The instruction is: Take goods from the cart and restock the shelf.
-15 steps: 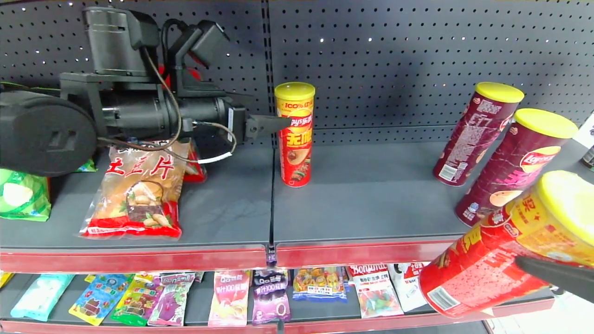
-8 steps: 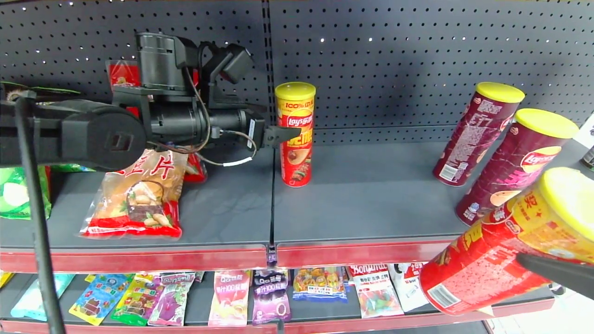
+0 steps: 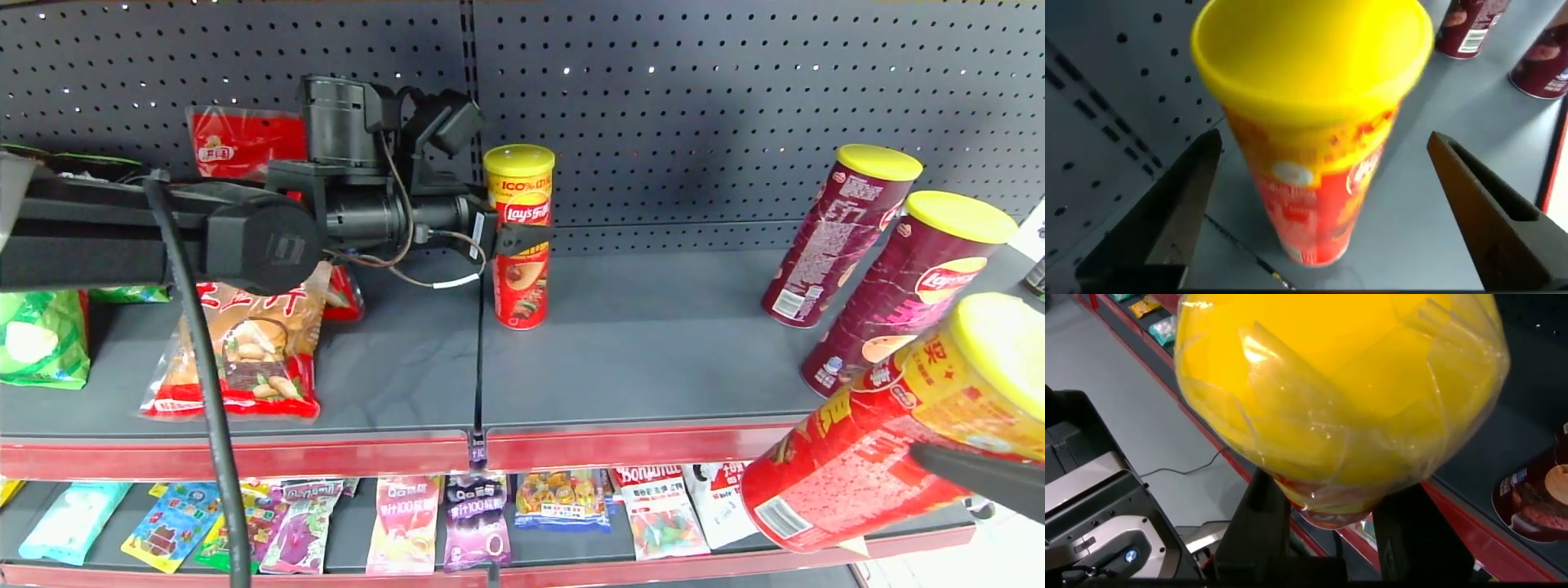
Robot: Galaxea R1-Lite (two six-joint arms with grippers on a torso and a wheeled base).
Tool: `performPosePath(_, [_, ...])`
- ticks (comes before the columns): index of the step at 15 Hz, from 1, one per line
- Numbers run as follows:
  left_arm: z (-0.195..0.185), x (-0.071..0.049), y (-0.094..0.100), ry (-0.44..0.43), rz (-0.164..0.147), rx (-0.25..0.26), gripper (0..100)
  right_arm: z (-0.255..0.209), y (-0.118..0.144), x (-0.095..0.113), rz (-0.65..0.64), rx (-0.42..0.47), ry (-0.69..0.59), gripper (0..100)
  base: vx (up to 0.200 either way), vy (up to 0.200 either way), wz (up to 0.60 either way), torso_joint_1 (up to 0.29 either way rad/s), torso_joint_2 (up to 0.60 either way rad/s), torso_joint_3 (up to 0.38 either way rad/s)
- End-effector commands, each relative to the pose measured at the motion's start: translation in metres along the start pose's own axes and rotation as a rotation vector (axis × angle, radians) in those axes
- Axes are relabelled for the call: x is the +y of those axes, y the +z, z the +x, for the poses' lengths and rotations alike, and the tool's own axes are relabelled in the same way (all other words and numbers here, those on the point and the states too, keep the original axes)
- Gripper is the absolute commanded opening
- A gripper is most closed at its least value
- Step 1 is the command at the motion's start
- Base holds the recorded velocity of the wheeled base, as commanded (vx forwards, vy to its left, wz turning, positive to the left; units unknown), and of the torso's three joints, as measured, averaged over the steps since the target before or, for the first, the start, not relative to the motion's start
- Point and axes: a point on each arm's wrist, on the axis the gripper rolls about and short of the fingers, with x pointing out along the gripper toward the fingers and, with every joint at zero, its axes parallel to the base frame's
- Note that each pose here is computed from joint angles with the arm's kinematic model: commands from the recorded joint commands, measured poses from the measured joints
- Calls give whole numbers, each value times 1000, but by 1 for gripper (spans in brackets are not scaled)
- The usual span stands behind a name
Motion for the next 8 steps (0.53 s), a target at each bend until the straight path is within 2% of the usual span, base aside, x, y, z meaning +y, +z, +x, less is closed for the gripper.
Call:
performPosePath(1, [11,3,-7,4,-4,12,100,-2,-1,1,-2,-3,0,0,0,0,0,0,0,0])
performPosePath(2, [14,4,-9,5,-5,14,100,-2,-2,1,-1,-1,0,0,0,0,0,0,0,0])
performPosePath(3, [17,4,-12,4,-6,21,0,-2,-2,1,1,1,1,0,0,0,0,0,0,0])
performPosePath(8, [19,-2,-17,-24,-7,37,0,-1,-4,1,5,5,0,0,0,0,0,0,0,0])
